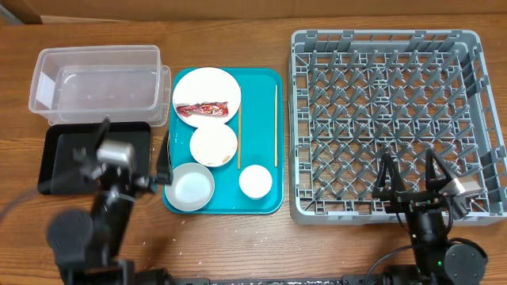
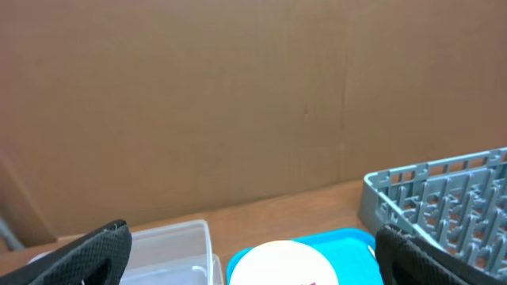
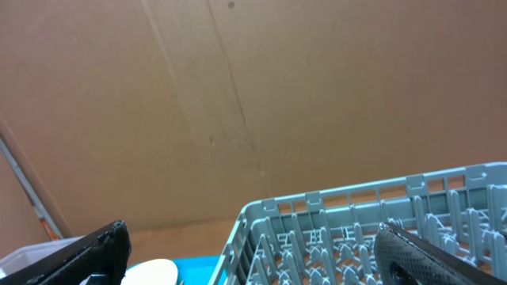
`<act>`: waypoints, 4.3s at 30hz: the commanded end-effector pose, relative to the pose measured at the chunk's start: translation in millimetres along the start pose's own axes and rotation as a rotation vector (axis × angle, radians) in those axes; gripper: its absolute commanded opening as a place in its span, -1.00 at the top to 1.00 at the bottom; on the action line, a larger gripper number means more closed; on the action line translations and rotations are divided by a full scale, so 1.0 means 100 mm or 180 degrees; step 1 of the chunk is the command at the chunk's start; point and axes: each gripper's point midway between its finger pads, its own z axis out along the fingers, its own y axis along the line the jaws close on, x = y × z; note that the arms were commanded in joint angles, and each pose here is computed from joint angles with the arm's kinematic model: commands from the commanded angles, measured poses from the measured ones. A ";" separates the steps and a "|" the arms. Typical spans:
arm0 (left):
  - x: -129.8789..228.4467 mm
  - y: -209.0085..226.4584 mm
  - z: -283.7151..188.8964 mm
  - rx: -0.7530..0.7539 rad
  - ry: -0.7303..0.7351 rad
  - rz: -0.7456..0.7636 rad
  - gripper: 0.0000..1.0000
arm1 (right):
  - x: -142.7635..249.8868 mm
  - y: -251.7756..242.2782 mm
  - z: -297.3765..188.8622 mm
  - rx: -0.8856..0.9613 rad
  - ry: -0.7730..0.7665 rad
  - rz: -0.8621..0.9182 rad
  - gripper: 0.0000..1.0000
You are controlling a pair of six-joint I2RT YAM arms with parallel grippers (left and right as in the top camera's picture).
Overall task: Sort waste into correct bins and load items into the dishwasher
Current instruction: 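Reach left gripper to the white plate and grasp the tissue and wrapper, then carry the tissue and red wrapper left and drop into clear bin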
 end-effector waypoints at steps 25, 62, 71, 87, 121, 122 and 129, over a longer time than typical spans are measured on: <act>0.66 -0.31 1.62 0.1183 0.3035 -0.0901 -0.99 | 0.02 -0.04 0.99 0.0550 0.2321 0.0392 -1.00; 3.31 -0.45 2.32 -0.2118 0.4274 -0.2679 -0.88 | 0.43 -0.09 0.97 0.0570 0.2817 0.0545 -0.99; 3.52 -0.46 2.30 -0.2156 0.4375 -0.2619 -0.63 | 0.57 -0.14 0.98 0.0625 0.2974 0.0581 -1.00; 3.19 -0.58 2.43 -0.1061 0.4485 -0.1971 0.92 | 0.65 -0.16 0.96 0.0661 0.3080 0.0603 -1.00; 2.22 1.68 1.69 -0.2674 0.3967 -0.2671 -0.23 | 0.66 -0.15 0.94 0.0661 0.3110 0.0617 -1.00; 2.24 1.70 1.68 -0.2702 0.3972 -0.2645 -0.46 | 0.66 -0.15 0.94 0.0663 0.3115 0.0618 -1.00; 2.19 1.70 1.79 -0.2360 0.3942 -0.2421 -0.97 | 0.66 -0.15 0.94 0.0664 0.3119 0.0619 -0.99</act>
